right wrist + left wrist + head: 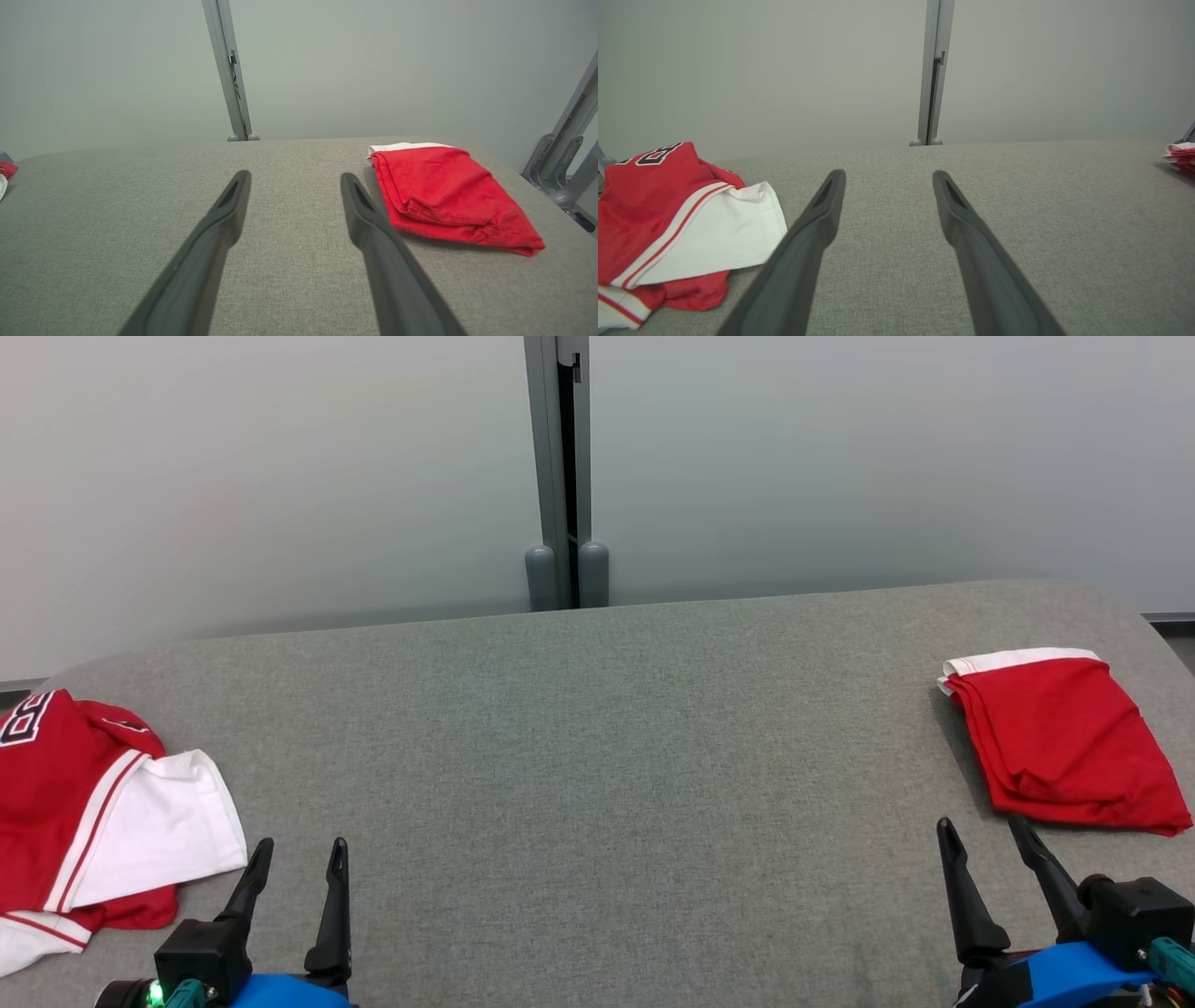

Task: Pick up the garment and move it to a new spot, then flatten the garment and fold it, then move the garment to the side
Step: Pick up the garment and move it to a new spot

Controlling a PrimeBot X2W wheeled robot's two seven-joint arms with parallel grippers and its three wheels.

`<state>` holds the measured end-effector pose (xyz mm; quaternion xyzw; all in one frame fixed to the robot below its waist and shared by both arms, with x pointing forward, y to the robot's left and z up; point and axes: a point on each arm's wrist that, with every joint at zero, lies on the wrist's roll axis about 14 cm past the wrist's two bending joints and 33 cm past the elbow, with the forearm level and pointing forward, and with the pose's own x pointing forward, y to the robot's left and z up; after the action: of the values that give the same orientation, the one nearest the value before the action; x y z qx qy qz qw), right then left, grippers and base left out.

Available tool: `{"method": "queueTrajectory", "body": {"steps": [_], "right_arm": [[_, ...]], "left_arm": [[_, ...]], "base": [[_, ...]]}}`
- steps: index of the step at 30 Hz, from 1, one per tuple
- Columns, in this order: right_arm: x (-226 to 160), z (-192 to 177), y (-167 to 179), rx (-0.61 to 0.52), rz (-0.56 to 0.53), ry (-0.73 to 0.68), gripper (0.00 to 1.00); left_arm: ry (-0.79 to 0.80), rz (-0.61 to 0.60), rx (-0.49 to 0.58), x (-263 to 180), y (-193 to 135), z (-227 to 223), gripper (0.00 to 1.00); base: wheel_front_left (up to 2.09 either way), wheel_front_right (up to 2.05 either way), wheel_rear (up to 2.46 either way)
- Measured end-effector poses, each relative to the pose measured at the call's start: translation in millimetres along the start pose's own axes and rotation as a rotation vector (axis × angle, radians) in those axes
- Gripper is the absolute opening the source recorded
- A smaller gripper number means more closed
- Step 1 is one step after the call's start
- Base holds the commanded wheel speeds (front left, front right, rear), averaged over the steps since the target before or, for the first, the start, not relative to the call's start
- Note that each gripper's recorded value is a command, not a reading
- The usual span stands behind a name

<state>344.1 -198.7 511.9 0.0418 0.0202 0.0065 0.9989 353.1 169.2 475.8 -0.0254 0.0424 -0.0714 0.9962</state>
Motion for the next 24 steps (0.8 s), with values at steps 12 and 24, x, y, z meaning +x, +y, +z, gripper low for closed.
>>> {"method": "queueTrajectory", "body": {"steps": [12, 24], "right_arm": [[2, 0, 2, 0.001, 0.007, 0.002, 1.0], [29, 8, 63, -0.002, 0.193, -0.02, 1.0]], "left_arm": [[-0.002, -0.001, 0.002, 1, 0, 1, 1.0], [-0.098, 0.137, -0.005, -16, 48, 29, 1.0]], "base": [[0.0, 0.0, 0.0], [0.0, 0.0, 0.0]]}}
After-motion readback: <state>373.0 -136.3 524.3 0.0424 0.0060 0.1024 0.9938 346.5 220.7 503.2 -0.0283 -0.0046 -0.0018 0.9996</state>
